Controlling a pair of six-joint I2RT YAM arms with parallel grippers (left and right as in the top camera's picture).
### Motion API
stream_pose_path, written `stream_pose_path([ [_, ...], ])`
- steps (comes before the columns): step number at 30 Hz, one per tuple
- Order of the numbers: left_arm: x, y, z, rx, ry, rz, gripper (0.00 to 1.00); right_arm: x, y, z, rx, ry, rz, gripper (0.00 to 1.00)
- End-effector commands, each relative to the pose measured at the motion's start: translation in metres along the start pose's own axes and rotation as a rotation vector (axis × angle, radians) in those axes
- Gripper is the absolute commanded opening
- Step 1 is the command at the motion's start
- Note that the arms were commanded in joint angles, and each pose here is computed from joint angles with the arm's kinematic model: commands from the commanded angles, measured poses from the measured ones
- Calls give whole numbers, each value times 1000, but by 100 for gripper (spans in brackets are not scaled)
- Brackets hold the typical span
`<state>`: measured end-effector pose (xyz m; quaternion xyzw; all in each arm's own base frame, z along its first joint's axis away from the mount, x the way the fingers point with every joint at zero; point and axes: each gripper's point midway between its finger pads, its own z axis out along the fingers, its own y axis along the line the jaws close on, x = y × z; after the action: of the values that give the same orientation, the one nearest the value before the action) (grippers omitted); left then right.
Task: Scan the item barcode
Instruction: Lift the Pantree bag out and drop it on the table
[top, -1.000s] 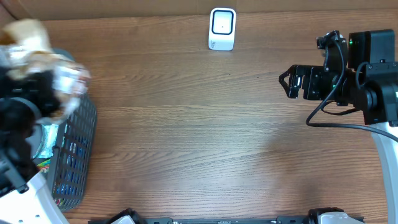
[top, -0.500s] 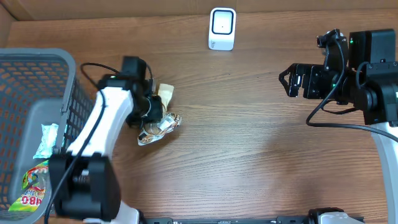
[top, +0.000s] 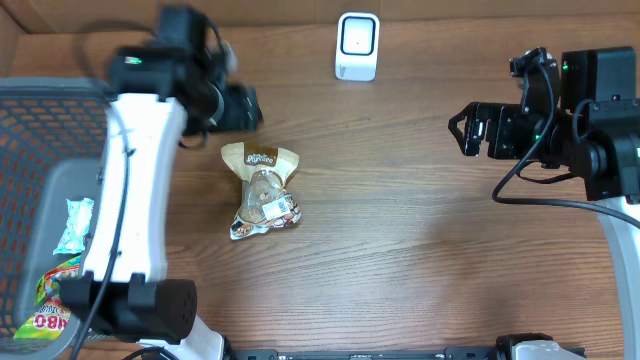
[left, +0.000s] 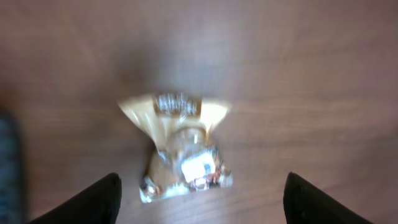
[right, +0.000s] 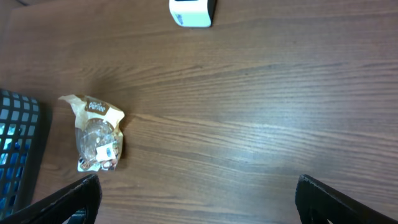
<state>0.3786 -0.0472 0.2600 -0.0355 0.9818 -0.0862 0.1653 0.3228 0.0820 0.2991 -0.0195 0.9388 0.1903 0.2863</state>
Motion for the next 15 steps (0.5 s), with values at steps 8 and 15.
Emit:
stream_pose_path([
  [8,35,168,-166,-322,-324,-570,73,-8,6,-8,-13,-34,-18,100],
  [15,103,297,-137,-433,-243,-1040,74,-14,7,-9,-17,-60,-23,100],
])
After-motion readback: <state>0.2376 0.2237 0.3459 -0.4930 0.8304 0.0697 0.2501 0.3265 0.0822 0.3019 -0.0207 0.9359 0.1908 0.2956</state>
